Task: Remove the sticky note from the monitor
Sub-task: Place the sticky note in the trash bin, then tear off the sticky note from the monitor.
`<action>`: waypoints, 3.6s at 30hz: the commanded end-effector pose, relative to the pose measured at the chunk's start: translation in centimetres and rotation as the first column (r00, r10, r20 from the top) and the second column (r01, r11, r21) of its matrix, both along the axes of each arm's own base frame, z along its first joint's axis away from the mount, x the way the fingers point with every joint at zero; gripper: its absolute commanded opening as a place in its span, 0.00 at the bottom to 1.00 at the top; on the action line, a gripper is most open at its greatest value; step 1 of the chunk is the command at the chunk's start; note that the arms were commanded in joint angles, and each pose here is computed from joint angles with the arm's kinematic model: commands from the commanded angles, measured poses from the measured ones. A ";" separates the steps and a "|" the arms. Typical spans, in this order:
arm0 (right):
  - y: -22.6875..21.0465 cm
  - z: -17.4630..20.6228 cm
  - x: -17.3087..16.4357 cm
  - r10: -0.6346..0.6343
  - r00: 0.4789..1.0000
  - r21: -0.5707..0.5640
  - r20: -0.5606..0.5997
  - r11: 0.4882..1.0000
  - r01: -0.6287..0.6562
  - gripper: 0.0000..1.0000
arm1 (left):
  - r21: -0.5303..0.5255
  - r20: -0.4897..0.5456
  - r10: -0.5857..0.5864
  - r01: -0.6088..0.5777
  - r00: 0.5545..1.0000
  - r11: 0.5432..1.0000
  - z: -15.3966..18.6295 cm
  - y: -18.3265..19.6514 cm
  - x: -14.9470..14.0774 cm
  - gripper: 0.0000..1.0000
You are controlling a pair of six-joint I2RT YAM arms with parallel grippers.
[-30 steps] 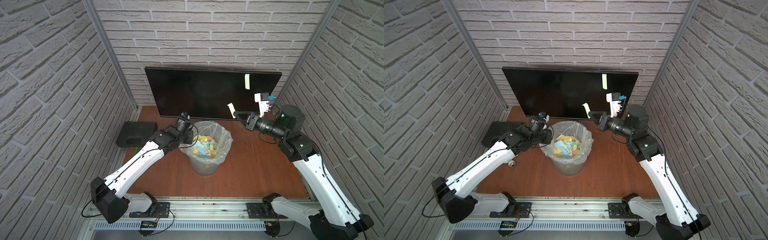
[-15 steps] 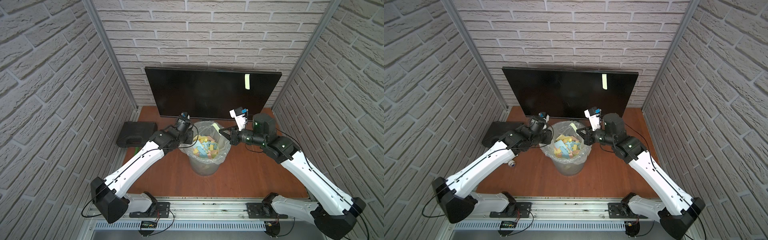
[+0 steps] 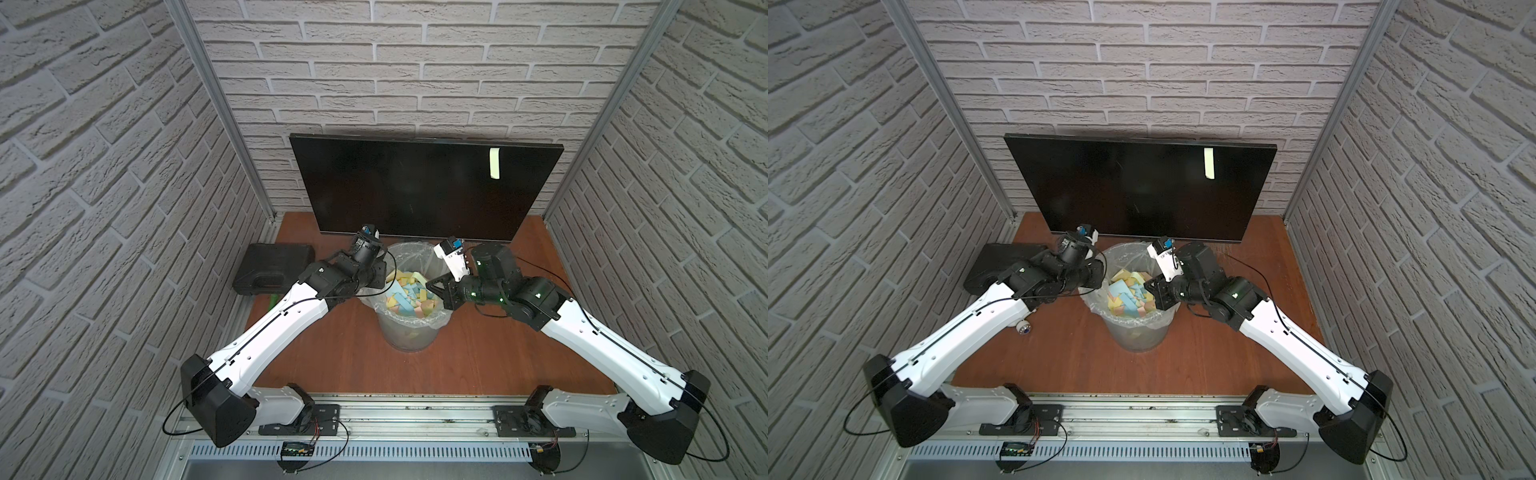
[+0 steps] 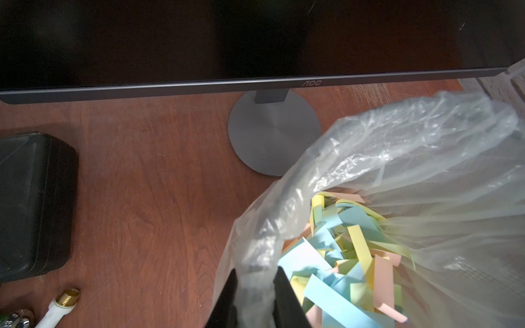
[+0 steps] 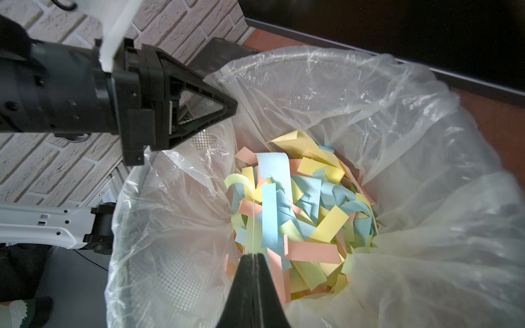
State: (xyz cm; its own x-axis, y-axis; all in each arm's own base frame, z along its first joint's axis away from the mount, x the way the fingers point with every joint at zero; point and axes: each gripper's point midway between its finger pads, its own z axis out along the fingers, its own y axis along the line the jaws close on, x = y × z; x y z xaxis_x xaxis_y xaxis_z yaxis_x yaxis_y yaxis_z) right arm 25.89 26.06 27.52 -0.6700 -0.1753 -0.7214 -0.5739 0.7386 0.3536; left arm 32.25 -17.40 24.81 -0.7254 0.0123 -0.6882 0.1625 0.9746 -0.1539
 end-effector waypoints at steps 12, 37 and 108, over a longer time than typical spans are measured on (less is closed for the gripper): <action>0.4 -2.0 0.9 -0.012 1.000 -0.091 0.011 0.996 0.013 0.03 | 0.012 -0.046 -0.024 0.024 0.999 1.000 -1.5 -0.2 -0.8 0.21; 1.6 -0.4 0.3 0.031 0.998 -0.107 0.057 0.994 -0.024 0.06 | 0.009 -0.045 -0.018 0.019 0.999 1.000 -1.4 -0.1 -0.9 0.21; -15.6 21.7 10.8 -0.486 0.874 0.706 0.002 0.619 0.343 0.52 | 0.008 -0.050 -0.022 0.022 0.998 1.000 -1.8 -0.1 -1.0 0.21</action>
State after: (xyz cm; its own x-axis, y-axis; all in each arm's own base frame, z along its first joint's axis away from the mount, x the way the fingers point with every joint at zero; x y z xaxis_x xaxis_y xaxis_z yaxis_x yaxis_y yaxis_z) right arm 36.98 10.89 45.51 -0.4742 0.6435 -0.6009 -0.2853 0.5334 0.7963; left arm 32.22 -17.55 24.87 -0.7201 0.0077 -0.6938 0.1685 0.9720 -0.1641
